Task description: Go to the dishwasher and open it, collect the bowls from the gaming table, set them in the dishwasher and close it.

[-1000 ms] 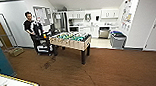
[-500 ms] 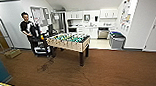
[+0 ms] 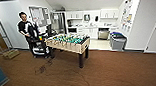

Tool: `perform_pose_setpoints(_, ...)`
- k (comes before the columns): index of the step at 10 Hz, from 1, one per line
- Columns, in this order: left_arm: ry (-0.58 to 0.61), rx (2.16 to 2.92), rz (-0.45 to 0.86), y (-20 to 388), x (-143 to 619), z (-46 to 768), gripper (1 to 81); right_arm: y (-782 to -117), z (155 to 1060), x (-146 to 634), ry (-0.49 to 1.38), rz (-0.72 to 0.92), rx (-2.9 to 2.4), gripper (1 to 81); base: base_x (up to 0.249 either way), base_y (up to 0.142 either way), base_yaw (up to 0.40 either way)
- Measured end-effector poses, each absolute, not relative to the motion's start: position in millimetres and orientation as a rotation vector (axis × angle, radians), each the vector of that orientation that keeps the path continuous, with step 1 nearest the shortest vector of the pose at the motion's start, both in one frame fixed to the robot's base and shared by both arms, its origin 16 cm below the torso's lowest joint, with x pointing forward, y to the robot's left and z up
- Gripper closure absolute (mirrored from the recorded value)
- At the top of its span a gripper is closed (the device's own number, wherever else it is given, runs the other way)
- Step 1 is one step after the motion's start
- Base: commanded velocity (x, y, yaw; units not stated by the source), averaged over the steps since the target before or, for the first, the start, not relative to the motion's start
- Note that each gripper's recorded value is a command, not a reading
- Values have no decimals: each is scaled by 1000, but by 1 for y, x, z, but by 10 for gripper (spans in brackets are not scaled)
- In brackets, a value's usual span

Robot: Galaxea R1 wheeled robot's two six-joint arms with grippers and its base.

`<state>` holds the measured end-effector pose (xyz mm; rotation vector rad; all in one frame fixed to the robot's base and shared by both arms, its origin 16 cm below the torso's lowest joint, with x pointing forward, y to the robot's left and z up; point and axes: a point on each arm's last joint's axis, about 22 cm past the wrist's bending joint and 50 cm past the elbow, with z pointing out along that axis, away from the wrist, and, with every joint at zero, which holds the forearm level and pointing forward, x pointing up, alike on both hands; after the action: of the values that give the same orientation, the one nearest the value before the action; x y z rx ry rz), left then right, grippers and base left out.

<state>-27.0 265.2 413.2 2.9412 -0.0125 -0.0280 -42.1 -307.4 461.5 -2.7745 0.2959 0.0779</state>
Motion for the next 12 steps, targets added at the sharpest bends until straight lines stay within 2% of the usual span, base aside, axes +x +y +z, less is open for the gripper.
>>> perform_pose_setpoints(12, -12, 2938, -30, 262, -27, 413, 811, -310, 462, -42, 295, 82, -2778, 811, 165, -119, 0)
